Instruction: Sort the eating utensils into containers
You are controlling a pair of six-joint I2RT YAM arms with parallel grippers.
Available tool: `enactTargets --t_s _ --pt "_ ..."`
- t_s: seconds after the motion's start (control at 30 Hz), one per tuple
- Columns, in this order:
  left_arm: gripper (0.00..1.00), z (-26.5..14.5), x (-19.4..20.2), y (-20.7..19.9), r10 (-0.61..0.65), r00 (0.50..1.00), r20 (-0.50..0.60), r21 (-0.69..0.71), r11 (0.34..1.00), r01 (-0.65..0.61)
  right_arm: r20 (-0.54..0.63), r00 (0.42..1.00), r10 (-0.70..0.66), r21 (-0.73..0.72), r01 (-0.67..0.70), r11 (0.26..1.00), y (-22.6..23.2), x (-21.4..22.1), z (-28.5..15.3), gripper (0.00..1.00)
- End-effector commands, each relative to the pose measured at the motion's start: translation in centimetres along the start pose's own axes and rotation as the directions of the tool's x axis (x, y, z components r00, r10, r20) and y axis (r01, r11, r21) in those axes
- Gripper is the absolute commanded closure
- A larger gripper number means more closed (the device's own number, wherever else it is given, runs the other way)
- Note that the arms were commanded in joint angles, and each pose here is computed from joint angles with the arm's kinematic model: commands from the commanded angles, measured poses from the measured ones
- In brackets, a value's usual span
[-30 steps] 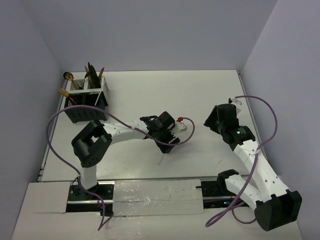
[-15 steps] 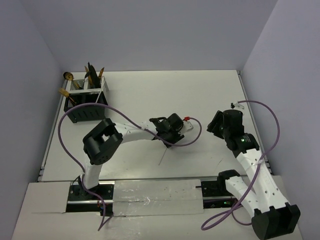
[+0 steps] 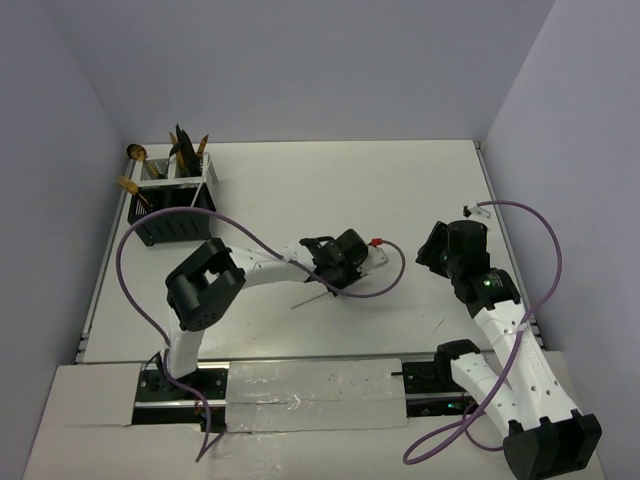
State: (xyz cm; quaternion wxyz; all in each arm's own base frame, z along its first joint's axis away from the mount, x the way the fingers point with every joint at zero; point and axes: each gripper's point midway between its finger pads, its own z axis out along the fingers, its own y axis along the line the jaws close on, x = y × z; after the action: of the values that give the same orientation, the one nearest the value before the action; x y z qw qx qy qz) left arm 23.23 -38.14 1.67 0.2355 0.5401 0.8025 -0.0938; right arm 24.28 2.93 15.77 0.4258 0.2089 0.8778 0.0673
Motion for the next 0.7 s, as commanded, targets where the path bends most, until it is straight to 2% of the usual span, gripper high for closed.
enactTargets --t_s 0.0,0.07,0.17,0.2,0.23,0.3,0.33,0.37,0.4,0.47,0.5,0.53,0.57,0.67 --pt "1.00 -2.2 0.8 3.1 -0.135 0.990 -0.029 -0.005 0.991 0.135 0.064 0.998 0.000 -0.006 0.001 1.000 0.3 -2.0 -0.8 0.36" --pt "1.00 -4.8 -2.3 6.3 -0.223 0.969 0.108 0.001 0.974 0.225 0.067 0.998 0.002 -0.004 -0.001 1.000 0.3 -2.0 -0.9 0.36" --pt "1.00 -11.8 -7.0 11.1 -0.286 0.891 0.352 0.011 0.953 0.301 0.079 0.997 0.011 -0.014 -0.010 1.000 0.5 -2.4 -0.9 0.36" --pt "1.00 -14.3 -8.0 12.1 -0.290 0.870 0.400 0.018 0.951 0.308 0.078 0.997 0.014 -0.017 -0.013 1.000 0.6 -2.4 -0.8 0.36" --pt "1.00 -16.9 -9.1 14.9 -0.343 0.824 0.451 0.014 0.926 0.378 0.084 0.996 0.023 -0.029 -0.021 0.999 1.0 -2.7 -0.8 0.36" --pt "1.00 -20.1 -9.0 17.0 -0.402 0.780 0.479 0.052 0.900 0.432 0.086 0.996 0.030 -0.036 -0.027 0.999 1.2 -2.9 -0.6 0.37" --pt "1.00 -22.4 -8.7 20.0 -0.415 0.742 0.526 0.030 0.881 0.472 0.085 0.996 0.035 -0.042 -0.031 0.999 1.4 -3.0 -0.5 0.37" --pt "1.00 -23.8 -8.4 21.2 -0.410 0.726 0.551 0.013 0.875 0.484 0.094 0.995 0.039 -0.051 -0.034 0.998 1.7 -3.3 -0.5 0.37" --pt "1.00 -26.6 -8.6 22.4 -0.362 0.705 0.610 -0.023 0.881 0.472 0.090 0.995 0.041 -0.054 -0.036 0.998 1.8 -3.3 -0.3 0.37" --pt "1.00 -29.5 -7.4 24.6 -0.311 0.672 0.672 -0.056 0.884 0.464 0.092 0.995 0.048 -0.065 -0.043 0.997 2.2 -3.6 -0.3 0.37" --pt "1.00 -33.3 -8.1 25.4 -0.213 0.621 0.754 -0.114 0.889 0.444 0.086 0.995 0.050 -0.063 -0.045 0.997 2.3 -3.5 -0.1 0.37" --pt "1.00 -33.5 -6.0 26.9 -0.212 0.609 0.764 -0.147 0.862 0.485 0.090 0.994 0.054 -0.068 -0.048 0.996 2.4 -3.7 -0.1 0.37" --pt "1.00 -36.0 -5.6 27.1 -0.150 0.575 0.804 -0.193 0.849 0.491 0.086 0.995 0.057 -0.072 -0.051 0.996 2.5 -3.7 0.0 0.37" --pt "1.00 -37.9 -2.1 30.4 -0.031 0.521 0.853 -0.312 0.770 0.557 0.089 0.994 0.060 -0.078 -0.053 0.996 2.8 -3.9 0.2 0.37"
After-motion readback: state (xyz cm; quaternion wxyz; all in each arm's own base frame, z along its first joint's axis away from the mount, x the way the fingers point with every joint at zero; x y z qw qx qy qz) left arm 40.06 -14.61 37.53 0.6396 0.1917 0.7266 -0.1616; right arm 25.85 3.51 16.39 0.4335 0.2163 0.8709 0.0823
